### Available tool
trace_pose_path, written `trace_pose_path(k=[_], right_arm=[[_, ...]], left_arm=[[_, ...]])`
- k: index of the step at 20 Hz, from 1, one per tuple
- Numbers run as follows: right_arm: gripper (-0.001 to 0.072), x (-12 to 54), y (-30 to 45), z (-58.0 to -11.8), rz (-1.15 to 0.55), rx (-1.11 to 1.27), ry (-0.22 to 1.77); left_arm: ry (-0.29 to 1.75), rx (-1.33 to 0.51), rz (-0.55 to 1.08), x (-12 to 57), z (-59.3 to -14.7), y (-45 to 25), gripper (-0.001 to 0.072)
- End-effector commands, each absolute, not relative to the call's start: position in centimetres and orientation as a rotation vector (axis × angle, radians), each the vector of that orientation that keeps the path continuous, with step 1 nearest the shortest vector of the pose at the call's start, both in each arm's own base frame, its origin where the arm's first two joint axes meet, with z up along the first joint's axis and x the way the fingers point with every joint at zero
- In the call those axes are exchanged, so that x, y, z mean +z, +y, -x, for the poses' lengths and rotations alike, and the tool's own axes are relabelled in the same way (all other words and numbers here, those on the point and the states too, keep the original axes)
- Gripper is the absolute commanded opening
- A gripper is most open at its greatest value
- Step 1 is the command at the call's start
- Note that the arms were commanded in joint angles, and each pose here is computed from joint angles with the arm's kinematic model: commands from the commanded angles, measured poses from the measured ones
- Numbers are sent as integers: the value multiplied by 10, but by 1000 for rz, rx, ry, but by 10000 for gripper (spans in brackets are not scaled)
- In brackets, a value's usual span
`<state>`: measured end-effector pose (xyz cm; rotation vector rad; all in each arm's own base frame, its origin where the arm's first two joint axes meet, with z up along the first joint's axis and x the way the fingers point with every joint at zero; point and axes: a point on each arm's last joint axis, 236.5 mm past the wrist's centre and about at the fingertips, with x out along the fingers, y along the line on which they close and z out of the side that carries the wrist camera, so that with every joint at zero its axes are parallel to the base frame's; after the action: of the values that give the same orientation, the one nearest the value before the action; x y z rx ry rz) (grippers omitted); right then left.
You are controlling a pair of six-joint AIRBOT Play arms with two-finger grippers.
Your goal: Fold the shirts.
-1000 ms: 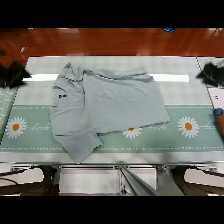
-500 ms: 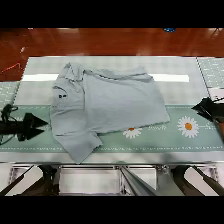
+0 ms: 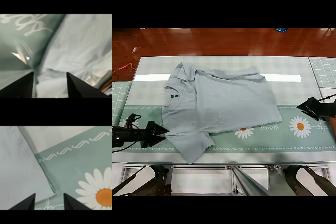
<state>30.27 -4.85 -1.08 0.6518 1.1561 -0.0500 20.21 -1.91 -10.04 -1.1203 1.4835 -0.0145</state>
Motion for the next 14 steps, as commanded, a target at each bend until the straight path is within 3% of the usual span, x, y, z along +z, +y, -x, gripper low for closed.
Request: trace_pose_path(k=[1, 2, 3, 4, 8, 14], right_arm=[[406, -10, -46, -304, -648, -47, 1155], [406, -12, -51, -304, -639, -72, 1155], [406, -16, -61, -302, -623, -117, 1160], [406, -22, -73, -297, -603, -174, 1175], [407, -57, -81, -276, -645, -270, 1328], [407, -75, -16, -300, -887, 31, 1379]], left_arm=[[1455, -10, 1107, -114, -221, -30, 506], [1462, -19, 1086, -117, -223, -34, 456], [1473, -35, 1064, -118, -224, -39, 174], [1478, -47, 1046, -118, -224, -43, 26], [1483, -84, 1020, -114, -224, -46, 20], [1487, -89, 1021, -114, -223, -47, 20]])
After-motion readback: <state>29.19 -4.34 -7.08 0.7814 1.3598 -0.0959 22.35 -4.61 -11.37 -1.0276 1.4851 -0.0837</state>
